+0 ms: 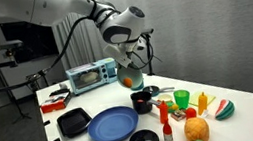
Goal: Put the orange plushy in the green bowl, then pour out the orang plushy into the black pot
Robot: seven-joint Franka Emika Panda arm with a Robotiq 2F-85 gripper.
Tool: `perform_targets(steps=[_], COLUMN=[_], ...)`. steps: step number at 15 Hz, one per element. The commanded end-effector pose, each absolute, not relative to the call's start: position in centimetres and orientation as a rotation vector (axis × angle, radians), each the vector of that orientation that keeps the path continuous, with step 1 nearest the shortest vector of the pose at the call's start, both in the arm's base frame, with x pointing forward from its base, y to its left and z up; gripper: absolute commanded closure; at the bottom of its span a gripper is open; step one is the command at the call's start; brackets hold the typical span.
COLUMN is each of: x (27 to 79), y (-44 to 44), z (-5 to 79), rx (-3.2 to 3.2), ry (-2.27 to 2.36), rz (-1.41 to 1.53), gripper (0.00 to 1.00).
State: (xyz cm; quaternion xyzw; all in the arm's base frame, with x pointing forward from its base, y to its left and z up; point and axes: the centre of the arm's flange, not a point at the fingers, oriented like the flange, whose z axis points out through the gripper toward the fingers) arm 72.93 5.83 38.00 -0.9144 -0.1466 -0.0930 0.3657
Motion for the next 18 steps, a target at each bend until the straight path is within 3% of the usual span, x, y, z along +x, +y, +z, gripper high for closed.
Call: perform_targets(steps=[1,12,18], x=[74.4,74.1,73.9], y=[2.3,-5.7,-4.5], z=[38.2,33.6,33.8], rx=[-2.199,-1.922,-2.044], ry=[-0.359,-0.086,-0.035], rz=[-0.228,-0.217,-0.214], gripper=[0.98,0.98,0.98])
